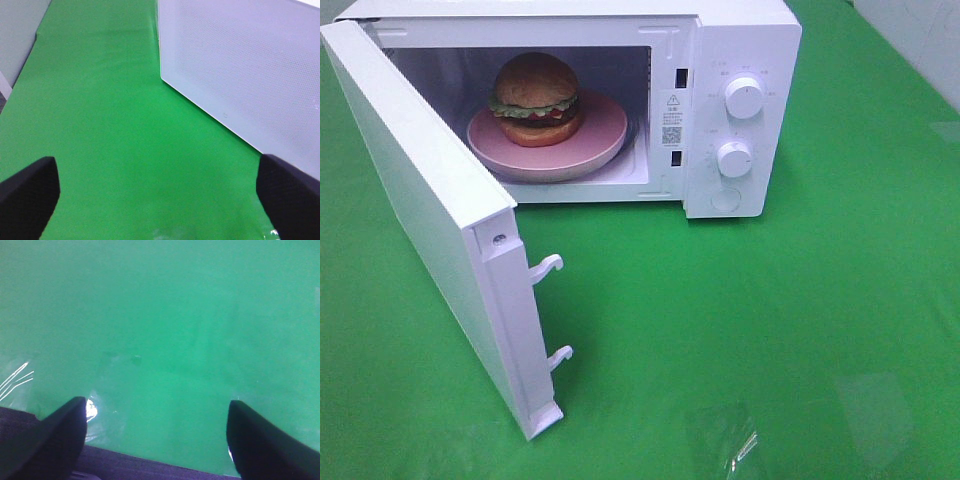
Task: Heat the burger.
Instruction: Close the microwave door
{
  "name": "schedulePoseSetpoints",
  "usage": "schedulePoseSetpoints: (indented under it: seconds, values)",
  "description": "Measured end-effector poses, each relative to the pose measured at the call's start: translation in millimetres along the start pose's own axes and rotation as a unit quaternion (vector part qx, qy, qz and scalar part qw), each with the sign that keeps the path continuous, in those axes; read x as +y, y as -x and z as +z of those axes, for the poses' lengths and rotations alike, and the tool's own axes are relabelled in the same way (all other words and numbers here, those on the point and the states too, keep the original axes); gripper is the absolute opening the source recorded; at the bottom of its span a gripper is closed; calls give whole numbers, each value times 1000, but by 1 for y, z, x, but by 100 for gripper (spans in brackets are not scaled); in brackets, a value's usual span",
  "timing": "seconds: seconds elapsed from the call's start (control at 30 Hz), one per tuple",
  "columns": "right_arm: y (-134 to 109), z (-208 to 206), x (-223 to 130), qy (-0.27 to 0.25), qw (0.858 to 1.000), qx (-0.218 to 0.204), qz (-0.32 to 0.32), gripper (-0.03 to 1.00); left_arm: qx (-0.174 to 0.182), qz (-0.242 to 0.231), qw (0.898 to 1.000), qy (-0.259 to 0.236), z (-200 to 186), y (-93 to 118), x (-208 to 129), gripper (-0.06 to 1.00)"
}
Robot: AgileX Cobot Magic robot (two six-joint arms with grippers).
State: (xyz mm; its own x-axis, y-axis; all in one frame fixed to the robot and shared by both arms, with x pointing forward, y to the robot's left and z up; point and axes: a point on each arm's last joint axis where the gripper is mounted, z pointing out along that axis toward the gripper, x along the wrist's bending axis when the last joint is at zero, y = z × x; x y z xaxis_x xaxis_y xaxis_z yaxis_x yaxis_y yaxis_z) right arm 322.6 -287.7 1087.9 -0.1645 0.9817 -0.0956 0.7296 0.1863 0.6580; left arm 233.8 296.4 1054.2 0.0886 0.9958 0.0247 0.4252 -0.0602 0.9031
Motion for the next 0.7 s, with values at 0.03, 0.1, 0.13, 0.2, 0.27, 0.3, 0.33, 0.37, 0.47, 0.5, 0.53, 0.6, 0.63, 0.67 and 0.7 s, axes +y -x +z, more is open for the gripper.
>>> schedulePoseSetpoints:
  seconds: [0.03, 0.1, 0.13, 0.2, 0.27, 0.3, 0.33, 0.37, 0.47, 0.5, 0.53, 0.6, 0.63, 0.67, 0.7]
  values:
    - [0, -2, -10, 10, 1000, 3, 3, 76, 0, 0, 1000, 0, 0, 0, 0, 99]
    - [0, -4, -20, 19, 1000, 10, 8, 76, 0, 0, 1000, 0, 0, 0, 0, 99]
    - [0, -4, -20, 19, 1000, 10, 8, 76, 0, 0, 1000, 0, 0, 0, 0, 99]
    - [-2, -5, -37, 38, 999, 27, 23, 76, 0, 0, 1000, 0, 0, 0, 0, 99]
    - [-3, -4, -44, 50, 998, 28, 37, 76, 0, 0, 1000, 0, 0, 0, 0, 99]
    - [-3, -4, -44, 50, 998, 28, 37, 76, 0, 0, 1000, 0, 0, 0, 0, 99]
    - [-2, -4, -47, 54, 997, 24, 45, 76, 0, 0, 1000, 0, 0, 0, 0, 99]
    - [-2, -4, -47, 54, 997, 24, 45, 76, 0, 0, 1000, 0, 0, 0, 0, 99]
    - [0, -10, -59, 95, 993, 2, 73, 76, 0, 0, 1000, 0, 0, 0, 0, 99]
    - [0, -10, -59, 95, 993, 2, 73, 76, 0, 0, 1000, 0, 0, 0, 0, 99]
    - [1, -15, -64, 116, 990, -5, 83, 76, 0, 0, 1000, 0, 0, 0, 0, 99]
    - [1, -21, -69, 139, 986, -16, 91, 76, 0, 0, 1000, 0, 0, 0, 0, 99]
    - [1, -26, -74, 160, 982, -24, 98, 76, 0, 0, 1000, 0, 0, 0, 0, 99]
    - [1, -26, -74, 160, 982, -24, 98, 76, 0, 0, 1000, 0, 0, 0, 0, 99]
    - [1, -30, -78, 178, 978, -31, 104, 76, 0, 0, 1000, 0, 0, 0, 0, 99]
